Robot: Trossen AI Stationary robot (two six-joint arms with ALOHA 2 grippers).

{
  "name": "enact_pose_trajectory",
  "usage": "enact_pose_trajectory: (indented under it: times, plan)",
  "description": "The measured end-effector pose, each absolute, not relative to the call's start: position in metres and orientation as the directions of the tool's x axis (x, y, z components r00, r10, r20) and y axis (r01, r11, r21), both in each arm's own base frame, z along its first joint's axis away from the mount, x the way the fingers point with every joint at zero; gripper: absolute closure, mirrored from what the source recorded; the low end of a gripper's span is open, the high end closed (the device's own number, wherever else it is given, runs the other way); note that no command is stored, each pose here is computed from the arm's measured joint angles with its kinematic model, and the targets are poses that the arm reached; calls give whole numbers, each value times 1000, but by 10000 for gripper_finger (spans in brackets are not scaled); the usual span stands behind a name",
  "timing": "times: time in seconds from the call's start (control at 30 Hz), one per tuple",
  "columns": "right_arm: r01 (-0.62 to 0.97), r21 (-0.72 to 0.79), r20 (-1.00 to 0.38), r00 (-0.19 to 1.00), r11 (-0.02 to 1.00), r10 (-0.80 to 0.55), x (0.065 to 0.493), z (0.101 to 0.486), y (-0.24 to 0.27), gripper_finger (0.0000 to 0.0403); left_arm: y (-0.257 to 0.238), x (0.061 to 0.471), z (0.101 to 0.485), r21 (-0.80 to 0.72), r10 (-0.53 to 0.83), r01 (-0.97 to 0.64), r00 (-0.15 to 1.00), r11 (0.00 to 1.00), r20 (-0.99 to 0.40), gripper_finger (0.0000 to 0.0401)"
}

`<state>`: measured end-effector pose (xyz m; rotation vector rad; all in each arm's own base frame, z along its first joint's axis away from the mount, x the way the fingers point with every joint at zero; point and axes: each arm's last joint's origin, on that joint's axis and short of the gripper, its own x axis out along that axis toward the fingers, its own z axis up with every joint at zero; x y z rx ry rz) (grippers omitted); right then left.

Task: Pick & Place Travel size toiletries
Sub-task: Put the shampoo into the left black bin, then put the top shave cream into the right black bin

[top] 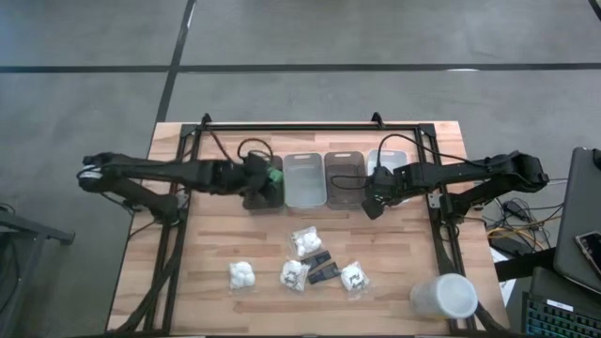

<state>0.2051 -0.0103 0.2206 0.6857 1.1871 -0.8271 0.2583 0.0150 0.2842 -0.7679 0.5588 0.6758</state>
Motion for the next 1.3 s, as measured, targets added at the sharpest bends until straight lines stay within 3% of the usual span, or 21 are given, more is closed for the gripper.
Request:
enact_pose_trajectory:
  times: [0.2,0.53,0.8,1.17,1.3]
  plan:
    - [853,39,-969,160,520,-189,205,221,-10,62,48,258,271,-413,404,-806,577,425,-710,279]
    - [869,46,-969,158,492,-189,205,220,-10,85,70,245,214,-356,344,-884,450,305,-824,259]
    - [881,52,-969,158,469,-189,205,220,-10,114,71,246,199,-475,370,-859,511,190,-776,210]
    - [894,61,-969,159,444,-188,205,220,-10,147,69,246,203,-499,324,-828,560,256,-763,182]
    - [895,61,-969,159,442,-188,205,220,-10,159,61,248,221,-534,241,-738,654,413,-717,183]
